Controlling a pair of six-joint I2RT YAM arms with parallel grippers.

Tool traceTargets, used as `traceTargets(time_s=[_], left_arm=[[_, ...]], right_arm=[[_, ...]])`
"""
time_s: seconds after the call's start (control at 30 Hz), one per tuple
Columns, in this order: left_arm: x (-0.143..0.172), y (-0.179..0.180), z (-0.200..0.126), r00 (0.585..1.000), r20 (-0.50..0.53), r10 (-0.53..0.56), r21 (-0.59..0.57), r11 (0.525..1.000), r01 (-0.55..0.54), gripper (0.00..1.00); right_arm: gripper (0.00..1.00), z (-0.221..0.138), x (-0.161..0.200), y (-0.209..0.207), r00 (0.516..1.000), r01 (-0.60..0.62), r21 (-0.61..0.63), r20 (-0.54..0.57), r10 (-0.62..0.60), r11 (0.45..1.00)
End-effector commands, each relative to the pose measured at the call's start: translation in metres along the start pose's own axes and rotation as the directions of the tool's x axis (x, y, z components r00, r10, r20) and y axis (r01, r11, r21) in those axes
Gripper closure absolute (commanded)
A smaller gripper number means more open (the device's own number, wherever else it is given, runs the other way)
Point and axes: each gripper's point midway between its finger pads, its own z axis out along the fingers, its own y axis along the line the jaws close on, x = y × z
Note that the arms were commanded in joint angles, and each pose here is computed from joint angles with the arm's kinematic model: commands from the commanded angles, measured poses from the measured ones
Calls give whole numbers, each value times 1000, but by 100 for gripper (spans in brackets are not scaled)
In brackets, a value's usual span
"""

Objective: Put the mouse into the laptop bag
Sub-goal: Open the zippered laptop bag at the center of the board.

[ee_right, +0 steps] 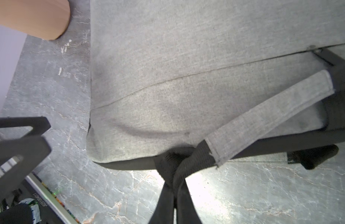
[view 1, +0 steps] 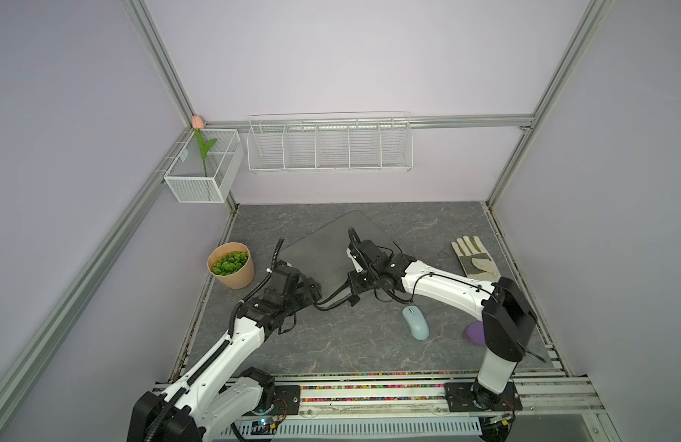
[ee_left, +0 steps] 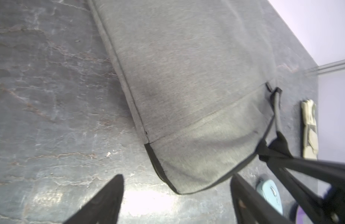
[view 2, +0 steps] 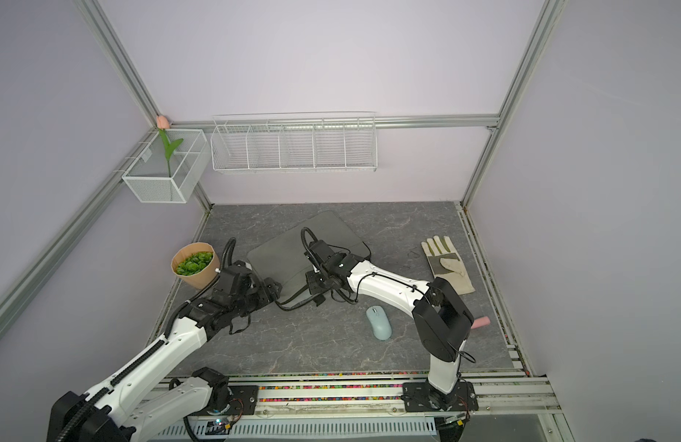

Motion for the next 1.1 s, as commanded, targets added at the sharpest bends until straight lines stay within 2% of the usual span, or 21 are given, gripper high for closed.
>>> traceTargets(time_s=[0.0,0.17,0.37,0.53,0.73,1.07], left_arm=[[20,-1,0,996,-60,71,15,997,-70,0],[21,-15,-4,978,-68,199,23,980,-198,0],[14,-23,-4,943,-79,324,-36,944,-327,3],[13,-29,6,924,-112,365,-89,923,-375,5],[10,-48,10,876,-98,472,-179,858,-482,9],[4,-57,21,807,-64,587,-350,744,-568,19]], right_arm=[[93,-17,-10,12,1000,9,-72,11,-8,997],[93,-27,-16,21,1000,-28,-164,6,30,986],[93,-37,-22,33,998,-59,-258,-2,60,964],[93,-44,-25,37,998,-60,-287,6,65,956],[93,-48,-31,38,996,-86,-333,6,93,939],[93,-55,-35,49,993,-117,-428,-26,117,896]])
